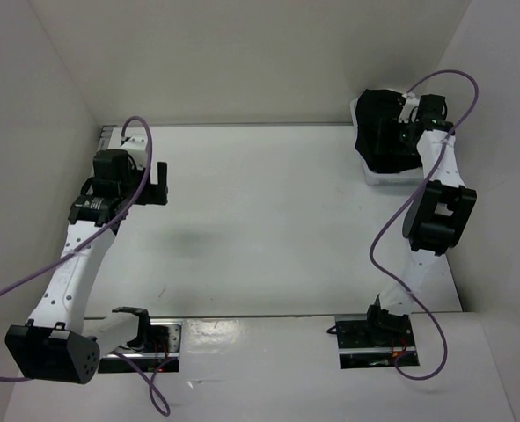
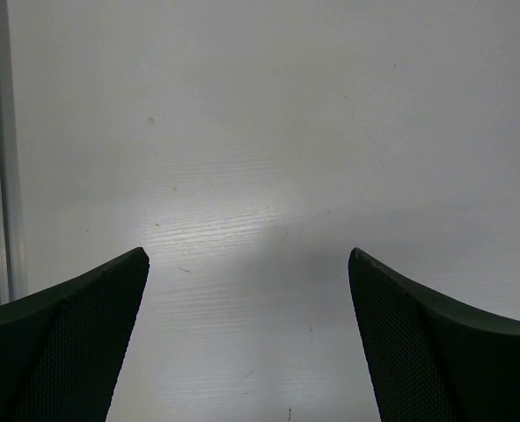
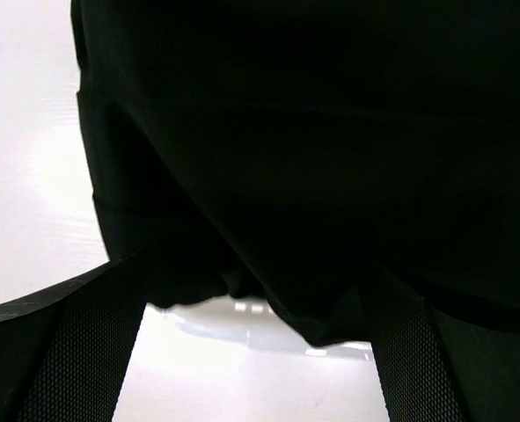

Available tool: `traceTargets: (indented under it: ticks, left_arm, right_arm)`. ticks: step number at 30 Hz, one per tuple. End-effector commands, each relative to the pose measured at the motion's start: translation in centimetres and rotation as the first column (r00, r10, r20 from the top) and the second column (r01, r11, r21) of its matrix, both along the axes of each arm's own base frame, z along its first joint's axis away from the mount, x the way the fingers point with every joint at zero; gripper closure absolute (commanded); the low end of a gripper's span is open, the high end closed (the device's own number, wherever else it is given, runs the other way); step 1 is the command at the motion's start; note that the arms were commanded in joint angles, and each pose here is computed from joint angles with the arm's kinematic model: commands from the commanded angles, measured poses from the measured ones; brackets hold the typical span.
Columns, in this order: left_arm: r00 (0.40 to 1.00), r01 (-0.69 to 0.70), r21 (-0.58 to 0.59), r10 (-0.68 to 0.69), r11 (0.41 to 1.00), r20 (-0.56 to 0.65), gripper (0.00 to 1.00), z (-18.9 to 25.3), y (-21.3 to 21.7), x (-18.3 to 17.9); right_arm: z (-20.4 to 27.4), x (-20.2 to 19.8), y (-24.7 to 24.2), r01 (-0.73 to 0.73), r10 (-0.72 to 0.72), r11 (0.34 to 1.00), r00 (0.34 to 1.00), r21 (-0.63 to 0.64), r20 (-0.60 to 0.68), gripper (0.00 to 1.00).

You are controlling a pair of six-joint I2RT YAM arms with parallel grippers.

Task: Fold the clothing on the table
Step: Grab the skirt from the pile, then move the skirt to the center of the board

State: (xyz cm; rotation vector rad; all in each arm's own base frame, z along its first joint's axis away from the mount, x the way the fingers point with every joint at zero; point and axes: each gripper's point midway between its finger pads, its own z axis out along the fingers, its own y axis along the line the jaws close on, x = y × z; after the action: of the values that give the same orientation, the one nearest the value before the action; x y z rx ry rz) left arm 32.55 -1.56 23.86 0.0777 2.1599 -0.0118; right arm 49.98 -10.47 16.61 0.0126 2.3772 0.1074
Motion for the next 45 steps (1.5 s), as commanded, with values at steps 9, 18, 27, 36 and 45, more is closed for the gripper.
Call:
traceTargets:
  ticks: [9,18,27,36,45]
  left_arm:
    - [1.000,-0.007,0.004,0.007,1.000,0.001,0.00,-0.5,0.1,0.8]
    - [1.000,-0.007,0.004,0.007,1.000,0.001,0.00,-0.5,0.1,0.8]
    - [1.000,-0.015,0.009,0.015,1.000,0.002,0.00,-0.6,0.3,0.6]
    - [1.000,-0.007,0.018,0.007,1.000,-0.007,0.00,-0.8,0.3,0.7]
    - [1.000,-0.002,0.026,0.002,1.000,-0.016,0.00,-1.1,0.3,0.8]
  right_arm:
    - [1.9,2.9,0.5,0.044,-0.039,0.992,0.998,-0.121,0.048,0.50]
    - [7.9,2.4,0.1,0.105,-0.081,0.985,0.982,-0.136,0.172,1.00]
    - [28.9,-3.2,10.8,-0.153,0.165,0.986,0.830,-0.067,0.533,1.00]
    - [35.0,-10.5,21.6,-0.495,0.421,0.866,0.653,-0.066,0.630,1.00]
    - [28.7,-11.7,23.1,-0.560,0.496,0.825,0.660,-0.070,0.564,0.87]
